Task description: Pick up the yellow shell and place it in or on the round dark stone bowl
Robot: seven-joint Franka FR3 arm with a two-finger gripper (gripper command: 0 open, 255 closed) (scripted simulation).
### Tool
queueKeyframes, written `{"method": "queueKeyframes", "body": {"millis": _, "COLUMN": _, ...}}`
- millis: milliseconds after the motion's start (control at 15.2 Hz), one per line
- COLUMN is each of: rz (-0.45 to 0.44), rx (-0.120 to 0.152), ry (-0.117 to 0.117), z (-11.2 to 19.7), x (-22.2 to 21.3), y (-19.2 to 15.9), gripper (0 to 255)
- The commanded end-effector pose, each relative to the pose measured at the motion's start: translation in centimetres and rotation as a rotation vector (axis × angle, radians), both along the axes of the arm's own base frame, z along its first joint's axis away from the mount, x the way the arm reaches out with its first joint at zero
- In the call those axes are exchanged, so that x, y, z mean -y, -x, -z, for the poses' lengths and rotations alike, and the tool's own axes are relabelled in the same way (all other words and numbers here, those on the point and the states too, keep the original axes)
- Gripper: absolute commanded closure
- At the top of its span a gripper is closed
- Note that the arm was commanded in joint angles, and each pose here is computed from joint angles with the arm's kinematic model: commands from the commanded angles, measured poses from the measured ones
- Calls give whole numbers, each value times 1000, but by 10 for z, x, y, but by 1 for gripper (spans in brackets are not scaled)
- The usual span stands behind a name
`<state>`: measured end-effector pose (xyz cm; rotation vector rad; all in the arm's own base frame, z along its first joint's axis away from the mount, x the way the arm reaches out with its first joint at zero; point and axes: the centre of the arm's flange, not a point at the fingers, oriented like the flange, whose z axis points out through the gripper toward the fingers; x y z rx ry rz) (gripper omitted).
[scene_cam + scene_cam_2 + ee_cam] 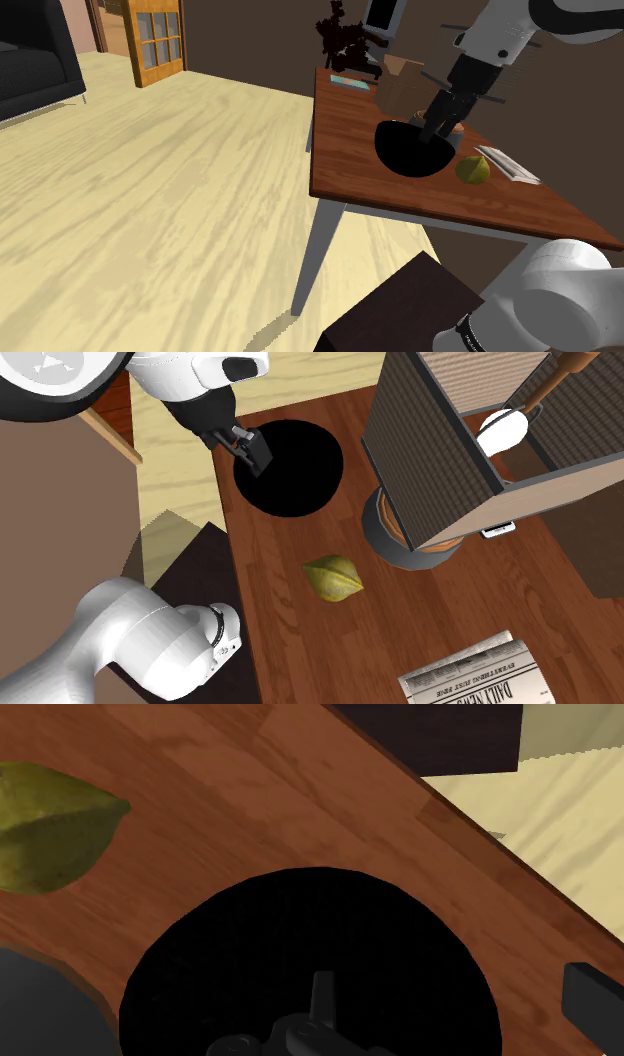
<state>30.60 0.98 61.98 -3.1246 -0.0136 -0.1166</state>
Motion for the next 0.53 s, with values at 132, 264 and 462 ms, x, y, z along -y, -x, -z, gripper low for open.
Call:
{"method": "queueKeyframes", "body": {"millis": 132, "rz": 58, "rx": 57, "ry": -8, "z": 3, "x": 27, "y": 11, "gripper": 0}}
{"method": "queueKeyframes", "body": {"millis": 264, "rz": 116, "rx": 114, "ry": -17, "z": 6, "x": 52, "y": 24, "gripper": 0}}
{"method": "queueKeyframes", "body": {"millis": 462, "rz": 202, "rx": 200, "ry": -29, "z": 13, "x": 90, "y": 46, "gripper": 0}}
